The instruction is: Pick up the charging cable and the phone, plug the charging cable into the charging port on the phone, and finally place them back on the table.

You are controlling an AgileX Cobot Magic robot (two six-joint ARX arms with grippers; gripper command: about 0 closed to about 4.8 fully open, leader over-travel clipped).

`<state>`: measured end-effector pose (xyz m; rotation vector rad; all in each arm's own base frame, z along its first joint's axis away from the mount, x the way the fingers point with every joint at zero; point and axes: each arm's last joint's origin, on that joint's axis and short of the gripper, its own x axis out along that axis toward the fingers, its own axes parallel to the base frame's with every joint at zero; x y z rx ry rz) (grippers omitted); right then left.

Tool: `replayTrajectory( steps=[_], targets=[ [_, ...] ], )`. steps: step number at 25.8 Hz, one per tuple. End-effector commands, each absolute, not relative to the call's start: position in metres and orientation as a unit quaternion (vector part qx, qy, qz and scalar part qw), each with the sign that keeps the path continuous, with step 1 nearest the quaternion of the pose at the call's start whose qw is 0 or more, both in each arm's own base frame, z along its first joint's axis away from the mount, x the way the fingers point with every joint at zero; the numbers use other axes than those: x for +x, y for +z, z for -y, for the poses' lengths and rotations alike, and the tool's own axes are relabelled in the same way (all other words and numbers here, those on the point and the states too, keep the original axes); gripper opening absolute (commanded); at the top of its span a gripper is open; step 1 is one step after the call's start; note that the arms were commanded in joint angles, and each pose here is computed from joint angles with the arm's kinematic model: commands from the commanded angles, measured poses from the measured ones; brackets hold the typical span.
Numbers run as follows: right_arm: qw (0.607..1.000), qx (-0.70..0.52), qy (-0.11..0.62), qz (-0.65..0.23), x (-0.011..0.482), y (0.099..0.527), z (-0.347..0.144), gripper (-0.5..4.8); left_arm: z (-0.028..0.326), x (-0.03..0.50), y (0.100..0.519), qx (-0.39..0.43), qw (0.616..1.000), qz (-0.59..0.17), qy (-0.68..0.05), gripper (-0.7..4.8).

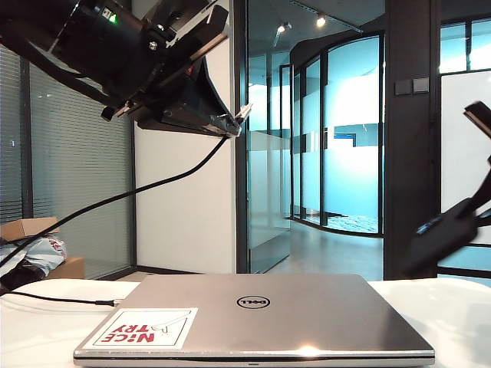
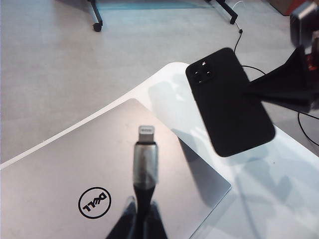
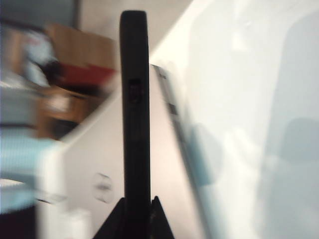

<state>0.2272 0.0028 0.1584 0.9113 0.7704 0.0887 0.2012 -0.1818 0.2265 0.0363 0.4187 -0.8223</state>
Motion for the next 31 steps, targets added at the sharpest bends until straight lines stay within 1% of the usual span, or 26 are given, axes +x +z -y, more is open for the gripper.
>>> replayTrajectory(
  steps=[1, 2, 3, 4, 7, 9, 11, 14, 19, 23, 24, 26, 27, 31],
  targets=[
    [0.861, 0.269, 0.018, -0.431, 0.22, 0.194, 0.0, -0.08, 0.182, 0.201, 0.23, 0.015, 0.896, -0.192, -0.4, -0.07],
    [0.86, 0.227, 0.018, -0.457, 0.221, 0.209, 0.001, -0.08, 0.182, 0.201, 0.23, 0.015, 0.896, -0.193, -0.4, -0.08],
    [0.858, 0.209, 0.017, -0.469, 0.222, 0.215, 0.001, -0.08, 0.182, 0.201, 0.23, 0.015, 0.896, -0.193, -0.4, -0.08],
    [0.856, 0.165, 0.011, -0.49, 0.223, 0.224, -0.001, -0.08, 0.182, 0.201, 0.23, 0.015, 0.896, -0.193, -0.4, -0.08],
    [0.854, 0.095, 0.007, -0.512, 0.228, 0.232, -0.01, -0.08, 0.182, 0.201, 0.23, 0.015, 0.896, -0.192, -0.4, -0.07],
    [0.841, 0.07, 0.01, -0.536, 0.231, 0.226, -0.019, -0.08, 0.182, 0.201, 0.23, 0.015, 0.896, -0.193, -0.4, -0.07],
    [0.812, 0.05, 0.013, -0.581, 0.235, 0.209, -0.028, -0.08, 0.182, 0.201, 0.23, 0.014, 0.896, -0.193, -0.4, -0.08],
    [0.785, 0.042, 0.014, -0.618, 0.241, 0.191, -0.033, -0.08, 0.182, 0.201, 0.23, 0.015, 0.896, -0.193, -0.4, -0.08],
    [0.761, 0.039, 0.01, -0.647, 0.247, 0.174, -0.033, -0.07, 0.182, 0.201, 0.23, 0.014, 0.896, -0.193, -0.4, -0.07],
    [0.758, 0.04, 0.01, -0.651, 0.248, 0.172, -0.034, -0.01, 0.182, 0.201, 0.23, 0.014, 0.896, -0.193, -0.4, -0.08],
    [0.758, 0.04, 0.01, -0.651, 0.248, 0.172, -0.034, 0.17, 0.182, 0.201, 0.23, 0.014, 0.896, -0.193, -0.4, -0.07],
    [0.758, 0.04, 0.01, -0.651, 0.248, 0.172, -0.034, 0.94, 0.182, 0.201, 0.23, 0.014, 0.896, -0.193, -0.4, -0.07],
    [0.758, 0.04, 0.01, -0.651, 0.248, 0.172, -0.034, 1.17, 0.182, 0.201, 0.23, 0.014, 0.896, -0.193, -0.4, -0.08],
    [0.758, 0.04, 0.01, -0.651, 0.247, 0.172, -0.034, 1.21, 0.182, 0.201, 0.23, 0.015, 0.896, -0.193, -0.4, -0.08]
  ],
)
